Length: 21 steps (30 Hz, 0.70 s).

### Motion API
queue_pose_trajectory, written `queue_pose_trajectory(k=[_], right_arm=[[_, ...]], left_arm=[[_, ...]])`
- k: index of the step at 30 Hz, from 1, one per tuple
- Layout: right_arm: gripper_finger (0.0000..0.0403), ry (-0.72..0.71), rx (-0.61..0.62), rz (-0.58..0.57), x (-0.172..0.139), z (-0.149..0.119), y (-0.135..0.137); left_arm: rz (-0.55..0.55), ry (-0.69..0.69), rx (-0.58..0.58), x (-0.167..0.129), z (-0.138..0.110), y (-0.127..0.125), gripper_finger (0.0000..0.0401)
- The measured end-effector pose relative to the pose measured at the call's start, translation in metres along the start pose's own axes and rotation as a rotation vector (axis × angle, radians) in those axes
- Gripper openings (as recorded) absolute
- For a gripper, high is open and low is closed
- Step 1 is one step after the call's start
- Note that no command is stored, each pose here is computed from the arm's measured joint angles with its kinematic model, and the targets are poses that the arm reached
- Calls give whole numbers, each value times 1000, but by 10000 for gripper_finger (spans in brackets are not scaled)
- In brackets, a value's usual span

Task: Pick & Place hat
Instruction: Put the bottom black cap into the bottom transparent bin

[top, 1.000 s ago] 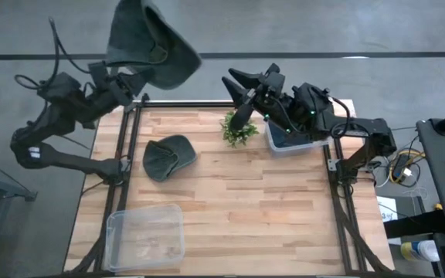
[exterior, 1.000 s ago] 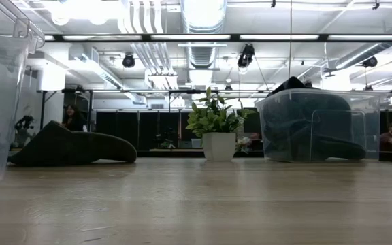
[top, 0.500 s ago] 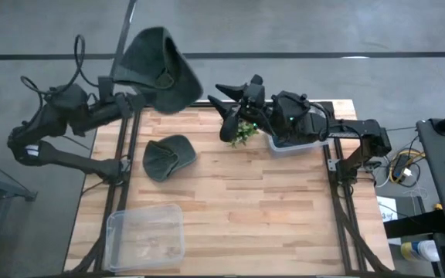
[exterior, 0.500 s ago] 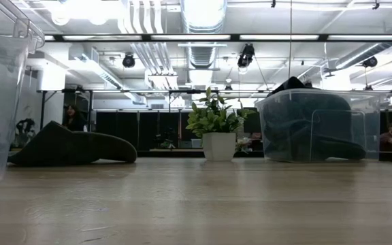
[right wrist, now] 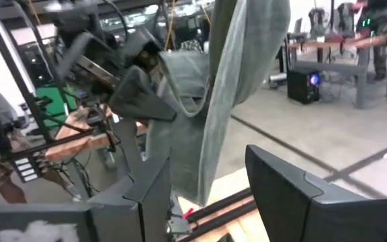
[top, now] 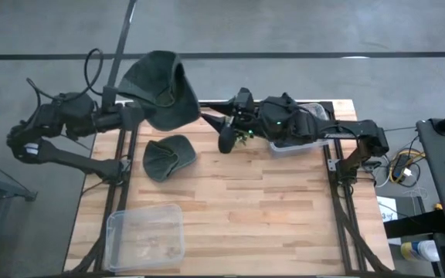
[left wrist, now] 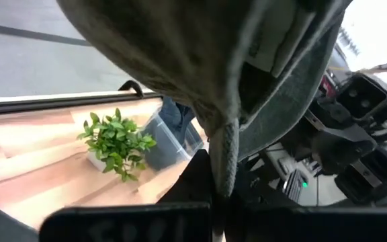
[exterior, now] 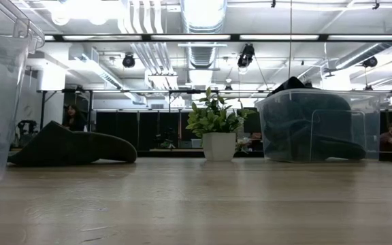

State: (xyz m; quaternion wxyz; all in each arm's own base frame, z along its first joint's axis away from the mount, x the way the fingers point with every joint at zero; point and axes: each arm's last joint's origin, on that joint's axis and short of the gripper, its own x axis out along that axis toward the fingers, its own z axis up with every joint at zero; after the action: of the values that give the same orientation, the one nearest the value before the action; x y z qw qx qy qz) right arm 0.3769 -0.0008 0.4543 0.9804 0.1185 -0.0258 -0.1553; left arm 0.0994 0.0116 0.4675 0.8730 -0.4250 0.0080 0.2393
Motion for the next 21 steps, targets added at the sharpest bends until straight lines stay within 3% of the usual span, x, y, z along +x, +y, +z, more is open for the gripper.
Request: queue_pose_trajectory(k=[10, 13, 17, 21], right_arm=[[168, 20, 78, -67, 15, -16, -2], [123, 26, 90, -67, 16, -18, -2], [27, 32, 84, -75, 16, -19, -2], [13, 38, 84, -71, 15, -18, -3]], left_arm=[[-10, 67, 38, 9, -7, -4, 3], [-12, 69, 42, 9, -7, -4, 3], [-26, 86, 48, 9, -7, -5, 3], [-70, 153, 108, 10, -10, -6, 32]])
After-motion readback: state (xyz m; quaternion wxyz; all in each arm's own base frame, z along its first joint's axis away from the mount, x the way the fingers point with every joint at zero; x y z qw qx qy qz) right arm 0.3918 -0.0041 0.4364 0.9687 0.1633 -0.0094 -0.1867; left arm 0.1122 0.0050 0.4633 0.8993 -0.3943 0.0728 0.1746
